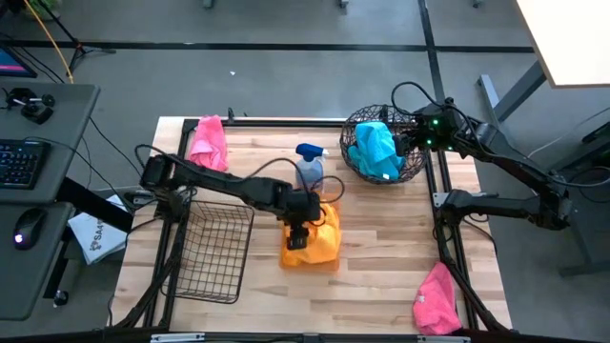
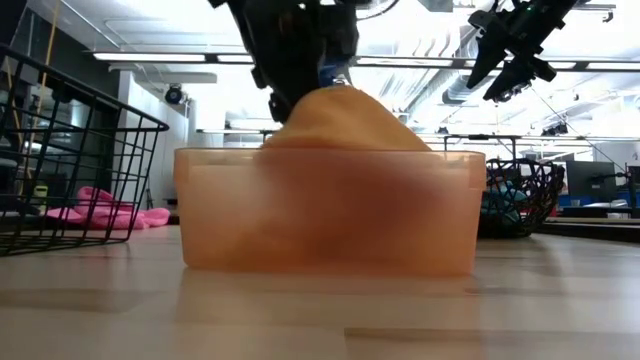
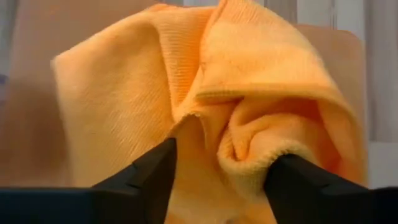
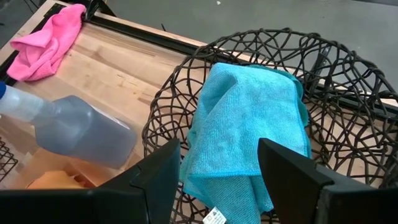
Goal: Sort microfiber towel by color & place in baskets
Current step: Put the yellow towel into the orange bin, then put the bottom pink towel into the black wire basket
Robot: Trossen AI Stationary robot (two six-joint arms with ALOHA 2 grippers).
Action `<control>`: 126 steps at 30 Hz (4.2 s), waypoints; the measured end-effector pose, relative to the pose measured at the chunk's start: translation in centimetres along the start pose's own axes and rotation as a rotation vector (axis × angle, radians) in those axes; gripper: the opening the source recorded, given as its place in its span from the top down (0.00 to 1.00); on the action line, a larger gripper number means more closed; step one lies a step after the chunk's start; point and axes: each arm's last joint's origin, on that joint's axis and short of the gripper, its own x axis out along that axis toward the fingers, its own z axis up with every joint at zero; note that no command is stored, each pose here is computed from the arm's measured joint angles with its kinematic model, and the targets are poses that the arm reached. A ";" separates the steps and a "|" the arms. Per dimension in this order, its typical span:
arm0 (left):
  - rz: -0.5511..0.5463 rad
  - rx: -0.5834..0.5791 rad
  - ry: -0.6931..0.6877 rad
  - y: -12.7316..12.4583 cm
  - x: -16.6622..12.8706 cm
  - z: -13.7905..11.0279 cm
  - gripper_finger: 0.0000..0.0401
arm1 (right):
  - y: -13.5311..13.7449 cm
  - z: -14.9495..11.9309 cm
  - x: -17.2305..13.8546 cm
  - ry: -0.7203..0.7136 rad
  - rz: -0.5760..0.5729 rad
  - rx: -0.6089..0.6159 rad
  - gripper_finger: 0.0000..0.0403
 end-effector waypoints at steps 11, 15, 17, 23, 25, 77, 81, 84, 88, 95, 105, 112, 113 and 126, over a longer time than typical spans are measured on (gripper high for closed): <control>-0.004 -0.039 -0.067 1.8 -7.3 -0.3 0.41 | 0.2 -0.1 0.0 0.024 0.050 -0.003 0.47; -0.030 -0.037 -0.103 1.8 -8.0 -0.1 0.41 | 0.2 -0.1 0.0 0.031 0.066 -0.001 0.47; -0.045 -0.030 -0.092 1.7 -7.9 -0.2 0.41 | 0.4 -0.2 0.0 0.061 0.128 -0.001 0.47; -0.044 0.027 -0.145 1.3 -10.1 -0.9 0.41 | 1.8 -1.4 -0.5 0.283 0.466 -0.009 0.47; -0.032 0.003 -0.220 1.4 -11.0 -1.5 0.41 | 2.5 -2.4 -0.8 0.377 0.499 -0.025 0.47; 0.053 -0.228 -0.942 4.3 -22.2 -7.0 0.41 | 10.4 -35.4 0.8 1.385 -0.129 -0.346 0.81; 0.066 -0.192 -1.069 4.2 -26.2 -7.6 0.41 | 11.1 -33.3 0.2 1.247 -0.061 -0.379 0.95; 0.060 -0.200 -1.159 4.1 -29.0 -8.5 0.41 | 12.4 -29.8 -1.0 1.160 0.037 -0.392 0.98; 0.043 -0.207 -1.267 3.9 -31.6 -9.4 0.41 | 14.2 -22.7 -2.6 0.981 0.171 -0.395 0.99; 0.045 -0.174 -1.384 3.8 -33.3 -9.9 0.41 | 17.6 -9.8 -5.3 0.468 0.509 -0.404 1.00; 0.046 -0.183 -1.347 3.9 -32.3 -9.0 0.41 | 25.9 -4.3 1.7 0.001 0.738 -0.648 1.00; 0.027 -0.207 -1.349 3.9 -32.1 -8.7 0.41 | 32.6 -5.1 10.0 -0.177 0.956 -0.684 1.00; 0.027 -0.207 -1.348 3.9 -32.1 -8.7 0.41 | 33.5 -5.1 10.7 -0.203 0.997 -0.676 1.00; 0.027 -0.207 -1.348 3.9 -32.0 -8.7 0.41 | 40.5 -6.7 17.7 -0.173 1.116 -0.600 0.96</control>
